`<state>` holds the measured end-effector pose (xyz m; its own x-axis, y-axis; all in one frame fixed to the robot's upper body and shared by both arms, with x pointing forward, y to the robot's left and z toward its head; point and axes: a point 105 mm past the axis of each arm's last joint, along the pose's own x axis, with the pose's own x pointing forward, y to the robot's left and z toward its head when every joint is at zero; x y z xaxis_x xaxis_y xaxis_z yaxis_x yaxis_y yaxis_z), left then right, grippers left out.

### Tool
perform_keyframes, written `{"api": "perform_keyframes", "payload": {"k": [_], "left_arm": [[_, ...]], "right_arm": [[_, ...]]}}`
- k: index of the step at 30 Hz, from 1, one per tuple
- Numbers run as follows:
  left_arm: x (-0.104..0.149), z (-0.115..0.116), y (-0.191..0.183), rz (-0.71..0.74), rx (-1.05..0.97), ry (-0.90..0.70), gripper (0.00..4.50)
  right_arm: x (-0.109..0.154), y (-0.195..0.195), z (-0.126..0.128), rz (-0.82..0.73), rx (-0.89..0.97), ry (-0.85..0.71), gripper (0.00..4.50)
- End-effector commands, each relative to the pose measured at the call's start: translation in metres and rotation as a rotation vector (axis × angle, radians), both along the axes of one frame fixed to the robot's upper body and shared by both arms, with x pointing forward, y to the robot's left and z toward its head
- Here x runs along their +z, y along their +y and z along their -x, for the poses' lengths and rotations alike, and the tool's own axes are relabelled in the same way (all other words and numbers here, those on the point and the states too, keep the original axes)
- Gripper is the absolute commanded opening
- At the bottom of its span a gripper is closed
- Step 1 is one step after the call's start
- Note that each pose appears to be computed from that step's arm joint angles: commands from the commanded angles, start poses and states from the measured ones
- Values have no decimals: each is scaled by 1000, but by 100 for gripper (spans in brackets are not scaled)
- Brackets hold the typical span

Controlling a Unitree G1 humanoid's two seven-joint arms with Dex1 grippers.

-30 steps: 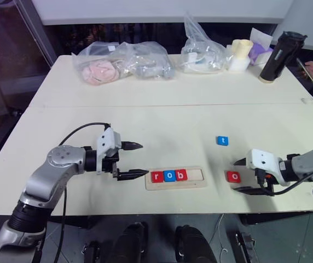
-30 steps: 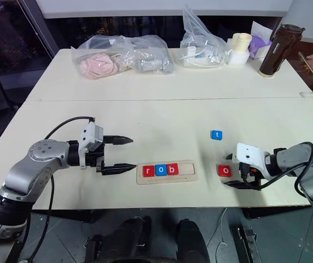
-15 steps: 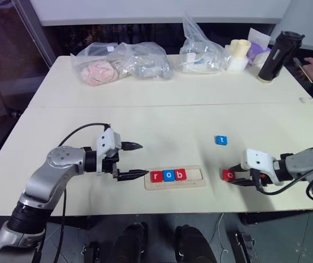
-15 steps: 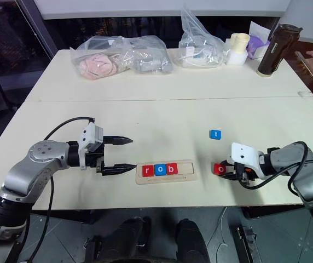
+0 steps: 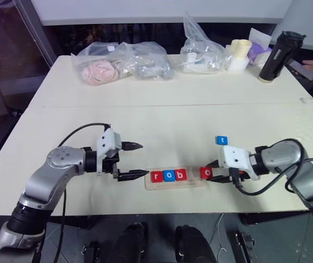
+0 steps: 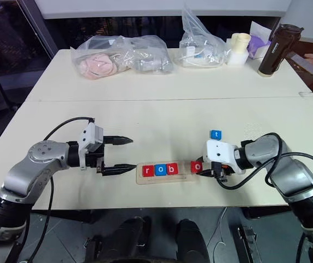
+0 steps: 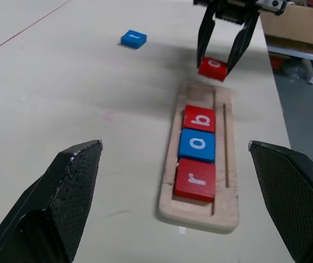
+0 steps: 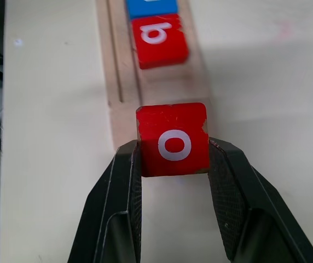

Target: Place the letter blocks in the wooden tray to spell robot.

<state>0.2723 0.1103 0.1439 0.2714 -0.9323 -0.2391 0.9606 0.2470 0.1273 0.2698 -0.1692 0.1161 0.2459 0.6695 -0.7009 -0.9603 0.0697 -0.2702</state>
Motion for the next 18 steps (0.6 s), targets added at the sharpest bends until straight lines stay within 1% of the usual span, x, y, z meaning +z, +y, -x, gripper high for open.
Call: {"api": "perform_keyframes", "payload": {"k": [1, 8, 18], "left_arm": [[11, 2, 2, 11, 4, -41, 450], [11, 3, 2, 12, 8, -41, 450], [11, 4, 2, 12, 9, -38, 450]], "right_arm": [[8, 14, -1, -13, 40, -37, 112], [5, 25, -3, -17, 61, -41, 112], [1, 27, -8, -13, 63, -51, 112]]}}
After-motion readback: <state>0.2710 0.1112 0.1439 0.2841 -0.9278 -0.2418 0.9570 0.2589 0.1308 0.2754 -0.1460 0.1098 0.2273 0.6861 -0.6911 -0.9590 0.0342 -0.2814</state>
